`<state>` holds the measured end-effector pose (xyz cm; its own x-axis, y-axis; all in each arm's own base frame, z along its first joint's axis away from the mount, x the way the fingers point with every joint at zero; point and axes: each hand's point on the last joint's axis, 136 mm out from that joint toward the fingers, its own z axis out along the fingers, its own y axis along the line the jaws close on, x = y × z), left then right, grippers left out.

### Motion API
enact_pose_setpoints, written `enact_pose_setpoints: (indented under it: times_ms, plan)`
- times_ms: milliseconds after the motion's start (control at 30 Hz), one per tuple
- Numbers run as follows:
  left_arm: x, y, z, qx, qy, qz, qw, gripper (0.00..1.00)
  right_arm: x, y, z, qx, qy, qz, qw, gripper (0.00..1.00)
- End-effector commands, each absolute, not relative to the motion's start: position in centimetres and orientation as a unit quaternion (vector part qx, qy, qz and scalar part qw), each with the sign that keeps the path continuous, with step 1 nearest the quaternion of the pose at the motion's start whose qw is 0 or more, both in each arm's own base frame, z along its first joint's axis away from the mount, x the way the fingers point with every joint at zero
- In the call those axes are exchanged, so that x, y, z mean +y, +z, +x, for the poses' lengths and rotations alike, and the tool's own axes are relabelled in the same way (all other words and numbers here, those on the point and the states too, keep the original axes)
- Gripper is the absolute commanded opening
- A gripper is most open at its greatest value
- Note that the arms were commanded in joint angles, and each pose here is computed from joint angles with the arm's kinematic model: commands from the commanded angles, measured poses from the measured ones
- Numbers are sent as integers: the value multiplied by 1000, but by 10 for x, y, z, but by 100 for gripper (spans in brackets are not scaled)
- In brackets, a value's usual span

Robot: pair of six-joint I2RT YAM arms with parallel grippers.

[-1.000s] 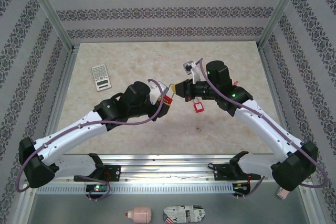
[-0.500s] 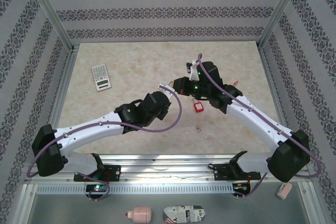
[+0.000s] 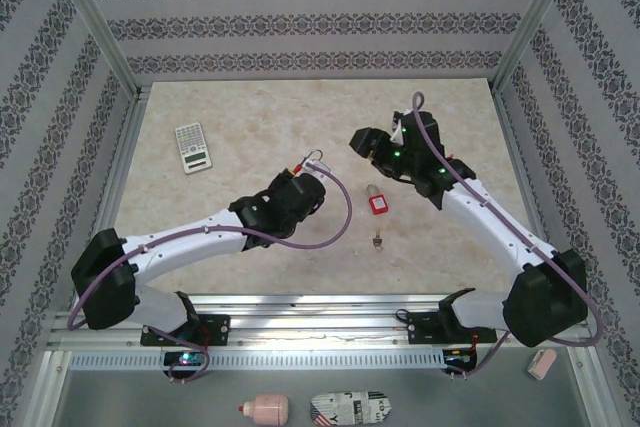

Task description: Unlock with the key

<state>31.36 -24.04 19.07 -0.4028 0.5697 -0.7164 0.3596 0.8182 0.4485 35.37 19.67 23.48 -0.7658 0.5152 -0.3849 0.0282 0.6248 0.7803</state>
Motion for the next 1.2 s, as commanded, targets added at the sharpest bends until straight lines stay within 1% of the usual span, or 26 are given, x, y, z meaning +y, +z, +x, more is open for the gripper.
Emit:
enact_pose_setpoints:
  times_ms: [0, 100, 267, 333, 400, 533, 633, 733, 767, 867, 933, 1100, 1167]
  plan:
    - [-236, 175, 325, 835, 118, 290, 452, 0, 189, 242, 348, 853, 393, 113, 324, 65]
    - [-231, 149, 334, 881, 34, 270, 388, 0, 182, 233, 344, 854, 386, 89, 337, 67]
    - [-242, 115, 335, 915, -99, 261, 292, 0, 179, 215, 333, 867, 372, 67, 325, 69]
    - [-246, 106, 333, 919, -121, 269, 260, 0, 177, 210, 329, 869, 368, 64, 324, 69]
    - [-247, 98, 333, 923, -118, 277, 241, 0, 174, 207, 327, 872, 362, 63, 325, 69]
    - [-244, 88, 331, 926, -126, 279, 222, 0, 173, 199, 325, 872, 360, 59, 325, 69]
    - [-254, 92, 317, 916, -167, 302, 204, 0, 177, 189, 327, 875, 361, 54, 319, 69]
    - [-256, 97, 309, 908, -186, 311, 209, 0, 190, 181, 333, 873, 383, 42, 300, 63]
    - [-258, 97, 305, 906, -194, 316, 206, 0, 199, 182, 334, 871, 398, 24, 288, 60]
    - [-262, 98, 293, 897, -221, 328, 196, 0, 227, 175, 337, 874, 408, -21, 263, 45]
    - [-264, 101, 290, 894, -229, 330, 198, 0, 241, 169, 339, 873, 418, -39, 249, 37]
    - [-263, 108, 288, 892, -234, 328, 206, 0, 268, 162, 338, 865, 443, -61, 229, 25]
    - [-261, 108, 290, 894, -227, 326, 209, 0, 275, 160, 333, 865, 442, -67, 227, 23]
